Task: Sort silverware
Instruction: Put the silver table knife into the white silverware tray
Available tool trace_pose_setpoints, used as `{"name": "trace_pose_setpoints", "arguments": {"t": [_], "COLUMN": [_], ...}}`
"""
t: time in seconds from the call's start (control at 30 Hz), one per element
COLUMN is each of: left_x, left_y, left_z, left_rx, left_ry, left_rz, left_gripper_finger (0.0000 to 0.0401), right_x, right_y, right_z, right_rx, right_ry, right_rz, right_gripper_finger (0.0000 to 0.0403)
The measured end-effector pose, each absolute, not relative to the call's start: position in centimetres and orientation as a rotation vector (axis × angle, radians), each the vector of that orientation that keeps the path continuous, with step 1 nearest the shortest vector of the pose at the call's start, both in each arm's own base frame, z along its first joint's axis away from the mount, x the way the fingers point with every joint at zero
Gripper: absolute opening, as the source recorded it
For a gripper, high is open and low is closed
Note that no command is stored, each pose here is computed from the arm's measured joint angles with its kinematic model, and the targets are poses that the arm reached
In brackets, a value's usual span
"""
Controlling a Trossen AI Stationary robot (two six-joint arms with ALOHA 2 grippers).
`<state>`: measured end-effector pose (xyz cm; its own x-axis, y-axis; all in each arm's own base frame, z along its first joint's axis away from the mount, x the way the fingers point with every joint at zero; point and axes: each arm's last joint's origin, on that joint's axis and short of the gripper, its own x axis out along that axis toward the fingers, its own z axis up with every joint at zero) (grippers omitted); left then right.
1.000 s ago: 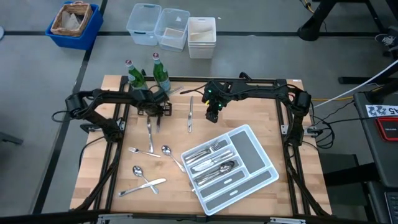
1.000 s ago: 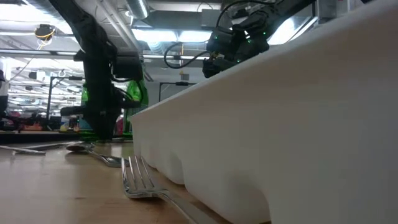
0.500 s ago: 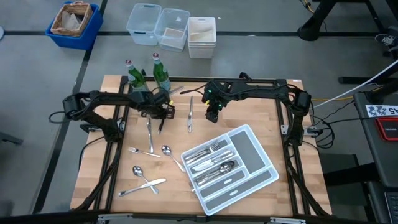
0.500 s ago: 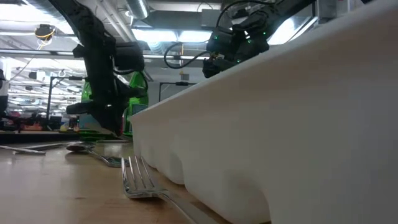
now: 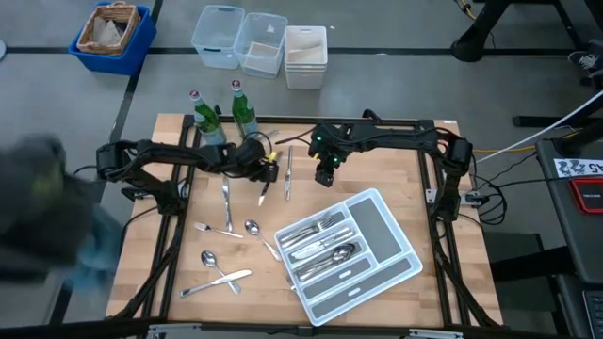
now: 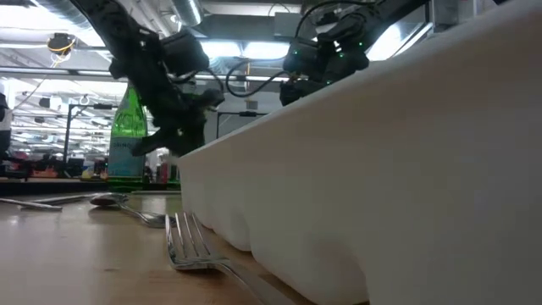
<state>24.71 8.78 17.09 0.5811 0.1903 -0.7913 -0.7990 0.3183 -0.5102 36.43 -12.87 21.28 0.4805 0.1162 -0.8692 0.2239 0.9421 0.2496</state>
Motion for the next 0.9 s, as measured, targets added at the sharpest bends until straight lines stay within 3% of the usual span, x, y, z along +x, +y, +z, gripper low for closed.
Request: {"name": "trace_pose_setpoints", "arguments": {"t": [0.17, 0.63, 0.9], "left_x": [25.9, 28.6, 29.3], "left_y": [8.2, 5.0, 1.3], "left_z": [18.0, 20.5, 21.3], "left_rx": [-1.036, -0.923, -0.825], "left_ry": [0.581, 0.354, 0.341], "left_rz": [0.63, 0.346, 0.179], "left_gripper_finger": [0.0045, 0.0045, 0.0045], "right_x": [35.7, 31.9, 31.0], "right_y": [-12.6, -11.7, -11.6], "right_z": [22.5, 30.6, 31.9], "right_rx": [0.349, 0.198, 0.27], "right_ry": [1.072, 0.872, 0.823], "right_rz": [-0.072, -0.258, -0.341], "right_gripper_finger": [0.0143, 0.0143, 0.0143]}}
